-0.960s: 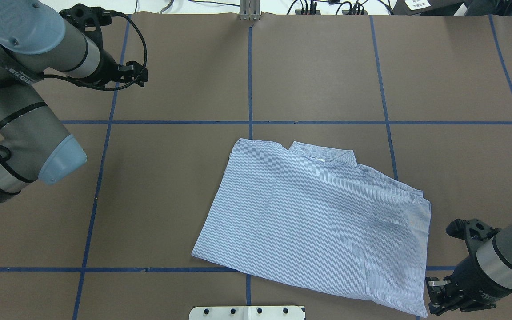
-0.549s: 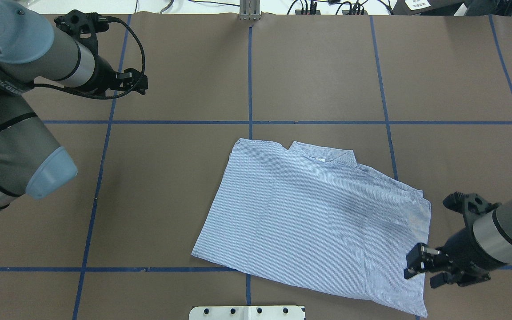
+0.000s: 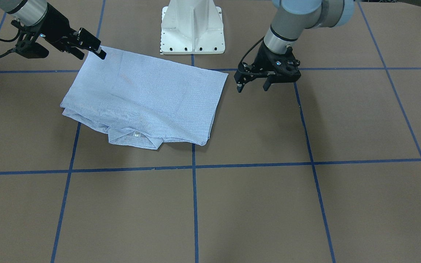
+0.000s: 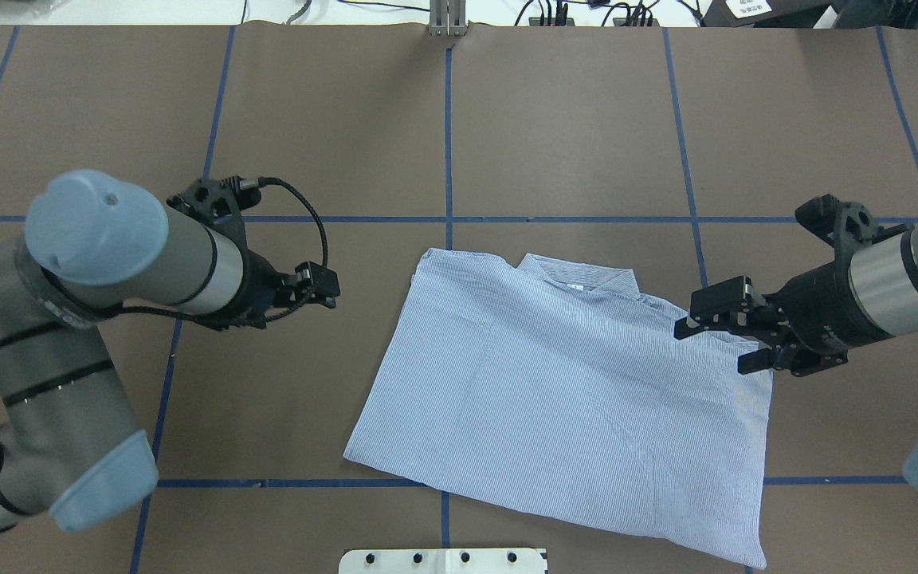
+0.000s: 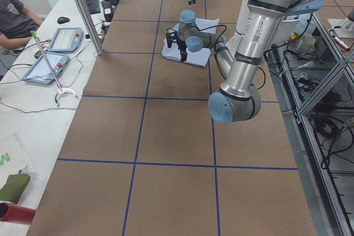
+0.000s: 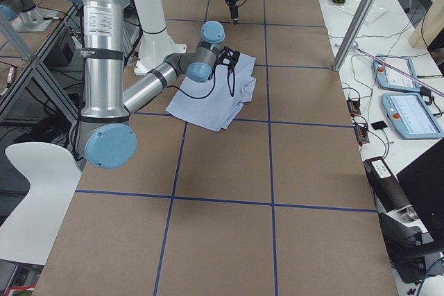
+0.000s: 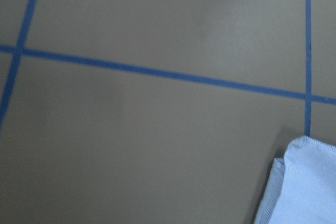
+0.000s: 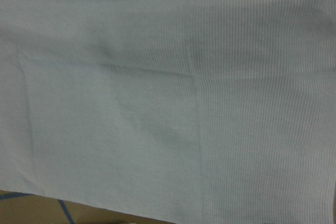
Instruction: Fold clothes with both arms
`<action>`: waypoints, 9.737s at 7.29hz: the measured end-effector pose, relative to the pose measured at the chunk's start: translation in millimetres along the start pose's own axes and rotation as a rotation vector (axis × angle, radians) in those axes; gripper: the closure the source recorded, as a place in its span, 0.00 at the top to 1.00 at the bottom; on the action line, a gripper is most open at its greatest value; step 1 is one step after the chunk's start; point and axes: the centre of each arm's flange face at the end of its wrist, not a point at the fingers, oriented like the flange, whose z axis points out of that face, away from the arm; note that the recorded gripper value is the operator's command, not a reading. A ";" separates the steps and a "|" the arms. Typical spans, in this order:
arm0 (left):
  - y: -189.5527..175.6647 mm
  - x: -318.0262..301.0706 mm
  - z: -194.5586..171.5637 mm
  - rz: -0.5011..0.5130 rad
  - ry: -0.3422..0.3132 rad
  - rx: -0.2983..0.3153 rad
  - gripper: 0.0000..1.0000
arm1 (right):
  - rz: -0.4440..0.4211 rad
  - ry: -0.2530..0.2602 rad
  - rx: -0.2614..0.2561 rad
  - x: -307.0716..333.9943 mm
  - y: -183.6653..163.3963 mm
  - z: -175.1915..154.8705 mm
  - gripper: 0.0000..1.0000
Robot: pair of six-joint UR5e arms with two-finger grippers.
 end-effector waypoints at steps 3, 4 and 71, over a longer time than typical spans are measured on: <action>94.7 9.7 43.2 -0.177 -0.035 -0.075 0.93 | -0.012 -0.055 0.064 -19.7 -18.3 -24.2 1.00; 111.1 7.9 57.6 -0.213 -0.057 -0.081 0.92 | -0.015 -0.060 0.072 -23.5 -20.0 -23.7 1.00; -199.3 14.7 6.5 0.136 0.327 0.534 1.00 | -0.499 0.480 0.035 -114.8 -176.1 229.0 0.00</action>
